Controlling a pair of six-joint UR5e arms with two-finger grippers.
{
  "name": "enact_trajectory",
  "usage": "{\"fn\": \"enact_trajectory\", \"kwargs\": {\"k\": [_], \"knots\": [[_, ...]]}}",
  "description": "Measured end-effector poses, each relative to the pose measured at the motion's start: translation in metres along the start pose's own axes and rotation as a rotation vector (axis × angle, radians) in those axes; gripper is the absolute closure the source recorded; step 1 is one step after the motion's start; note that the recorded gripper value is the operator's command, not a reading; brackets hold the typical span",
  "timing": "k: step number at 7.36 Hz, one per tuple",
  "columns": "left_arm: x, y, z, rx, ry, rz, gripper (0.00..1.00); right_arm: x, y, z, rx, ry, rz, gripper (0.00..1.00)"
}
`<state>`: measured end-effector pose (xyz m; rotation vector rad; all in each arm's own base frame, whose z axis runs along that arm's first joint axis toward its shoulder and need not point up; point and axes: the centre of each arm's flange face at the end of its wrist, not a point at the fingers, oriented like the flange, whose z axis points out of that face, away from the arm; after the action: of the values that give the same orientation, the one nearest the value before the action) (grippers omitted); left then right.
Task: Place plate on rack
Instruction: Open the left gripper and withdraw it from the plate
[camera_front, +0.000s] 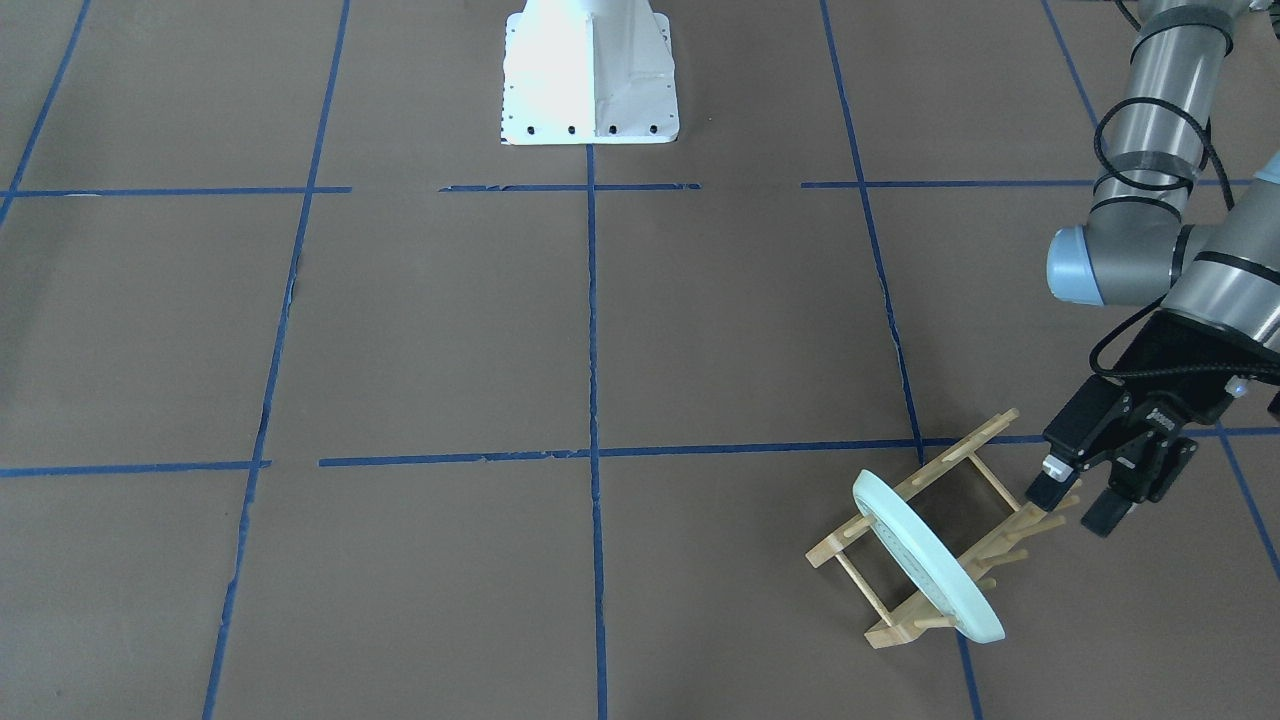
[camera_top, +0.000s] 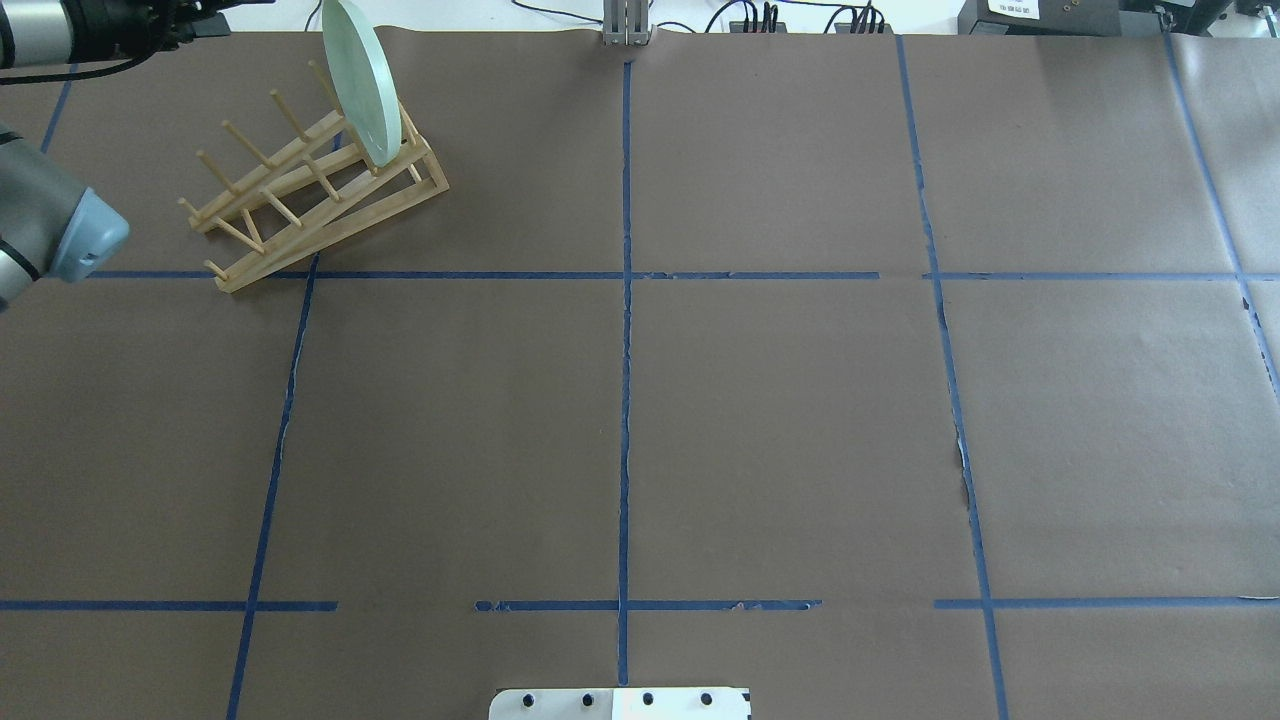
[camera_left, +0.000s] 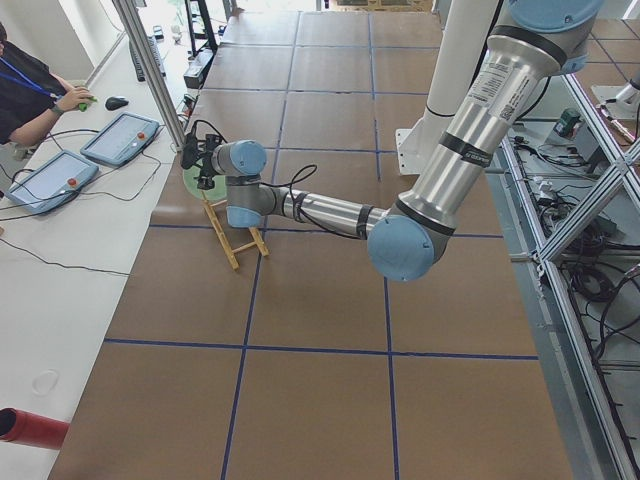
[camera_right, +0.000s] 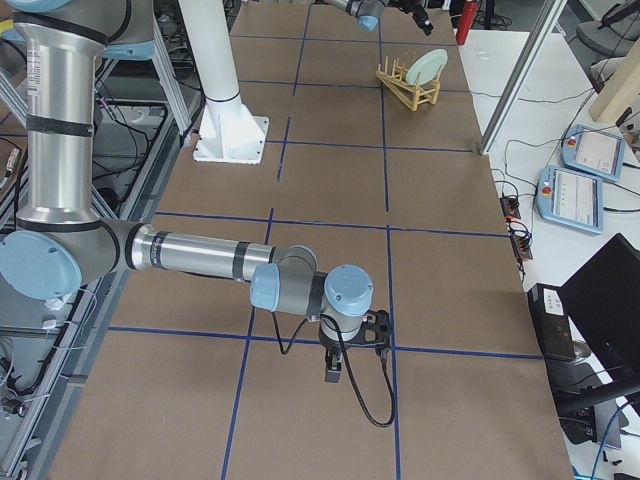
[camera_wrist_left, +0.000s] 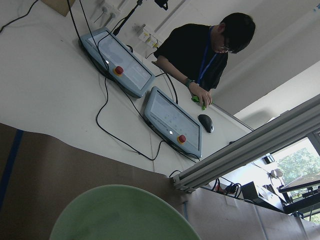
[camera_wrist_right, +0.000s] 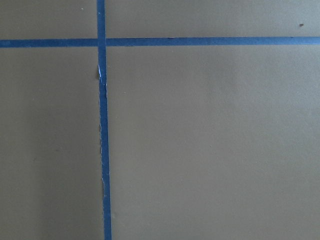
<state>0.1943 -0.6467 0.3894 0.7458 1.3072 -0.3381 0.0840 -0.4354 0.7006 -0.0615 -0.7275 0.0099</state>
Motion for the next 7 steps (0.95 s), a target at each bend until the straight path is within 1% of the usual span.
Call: {"fn": "enact_trajectory", "kwargs": {"k": [1, 2, 3, 4, 5, 6, 7], "knots": [[-0.016, -0.003, -0.022, -0.024, -0.068, 0.089, 0.00, 0.000, 0.000, 0.000, 0.000, 0.000, 0.000, 0.00], [-0.033, -0.008, -0.047, -0.065, -0.135, 0.158, 0.00, 0.000, 0.000, 0.000, 0.000, 0.000, 0.001, 0.00], [-0.045, -0.007, -0.069, -0.117, -0.200, 0.212, 0.00, 0.000, 0.000, 0.000, 0.000, 0.000, 0.001, 0.00], [-0.054, 0.003, -0.091, -0.181, -0.260, 0.263, 0.00, 0.000, 0.000, 0.000, 0.000, 0.000, 0.001, 0.00], [-0.062, 0.013, -0.108, -0.259, -0.310, 0.306, 0.00, 0.000, 0.000, 0.000, 0.000, 0.000, 0.001, 0.00], [-0.074, 0.019, -0.117, -0.344, -0.359, 0.315, 0.00, 0.000, 0.000, 0.000, 0.000, 0.000, 0.001, 0.00], [-0.085, 0.022, -0.119, -0.415, -0.411, 0.285, 0.00, 0.000, 0.000, 0.000, 0.000, 0.000, 0.000, 0.00]]}}
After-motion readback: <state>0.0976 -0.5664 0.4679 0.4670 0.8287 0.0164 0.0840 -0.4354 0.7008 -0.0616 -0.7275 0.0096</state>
